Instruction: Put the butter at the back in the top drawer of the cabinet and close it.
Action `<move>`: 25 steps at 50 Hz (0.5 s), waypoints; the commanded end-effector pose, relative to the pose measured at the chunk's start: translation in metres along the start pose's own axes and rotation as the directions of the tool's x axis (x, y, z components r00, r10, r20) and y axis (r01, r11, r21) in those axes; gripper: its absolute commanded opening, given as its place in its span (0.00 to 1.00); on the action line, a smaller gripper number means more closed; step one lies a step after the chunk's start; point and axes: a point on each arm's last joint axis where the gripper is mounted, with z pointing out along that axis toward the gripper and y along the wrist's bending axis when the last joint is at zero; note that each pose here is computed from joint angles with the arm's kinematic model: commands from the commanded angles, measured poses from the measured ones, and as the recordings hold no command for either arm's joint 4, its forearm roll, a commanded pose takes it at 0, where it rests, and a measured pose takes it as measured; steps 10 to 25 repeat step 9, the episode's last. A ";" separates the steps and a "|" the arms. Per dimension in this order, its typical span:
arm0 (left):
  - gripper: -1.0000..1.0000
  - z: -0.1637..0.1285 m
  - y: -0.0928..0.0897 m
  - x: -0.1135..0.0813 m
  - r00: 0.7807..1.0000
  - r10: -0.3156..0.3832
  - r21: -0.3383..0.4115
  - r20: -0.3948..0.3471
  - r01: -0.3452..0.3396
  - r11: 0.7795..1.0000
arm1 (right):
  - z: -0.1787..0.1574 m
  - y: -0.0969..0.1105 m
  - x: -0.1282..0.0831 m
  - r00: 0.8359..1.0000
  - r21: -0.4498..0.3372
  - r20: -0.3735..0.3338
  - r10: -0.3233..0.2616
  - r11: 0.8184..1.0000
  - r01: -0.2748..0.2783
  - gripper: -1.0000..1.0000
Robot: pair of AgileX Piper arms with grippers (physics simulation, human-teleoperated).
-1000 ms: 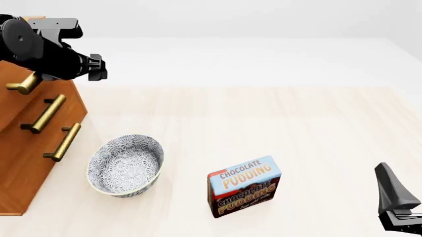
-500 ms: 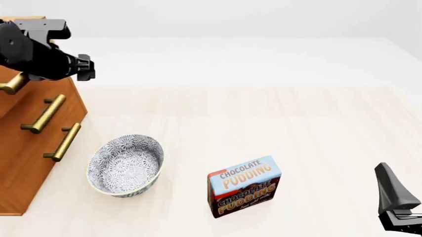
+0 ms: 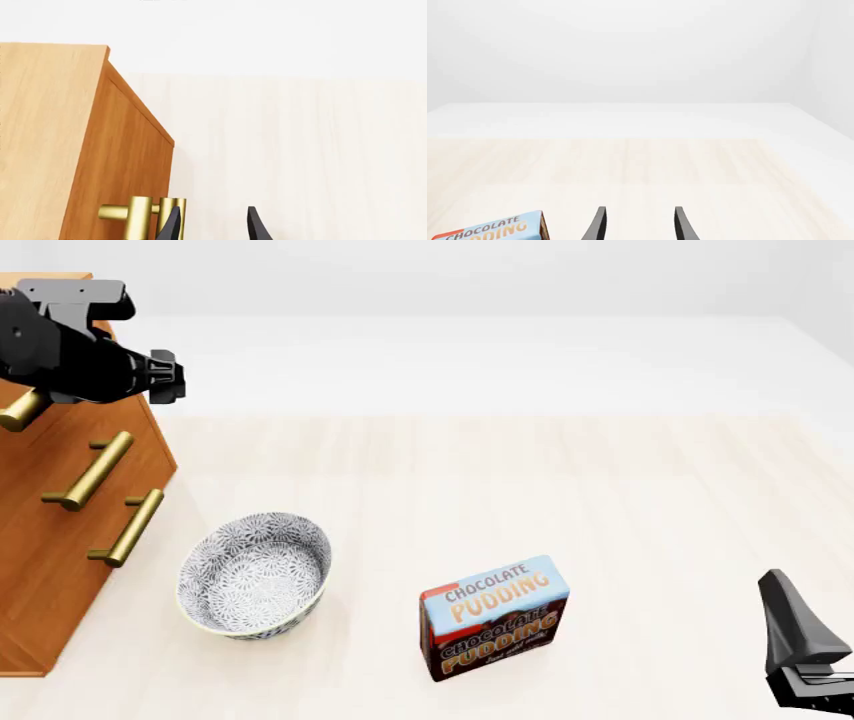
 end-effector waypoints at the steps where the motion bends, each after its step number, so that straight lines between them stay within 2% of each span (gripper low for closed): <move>1: 1.00 0.024 0.018 0.032 0.982 -0.137 -0.019 -0.128 0.135 0.991 | 0.000 0.000 0.000 1.000 0.000 0.000 0.000 1.000 0.000 1.00; 25: 1.00 0.021 0.021 0.033 0.981 -0.147 -0.025 -0.126 0.145 0.989 | 0.000 0.000 0.000 1.000 0.000 0.000 0.000 1.000 0.000 1.00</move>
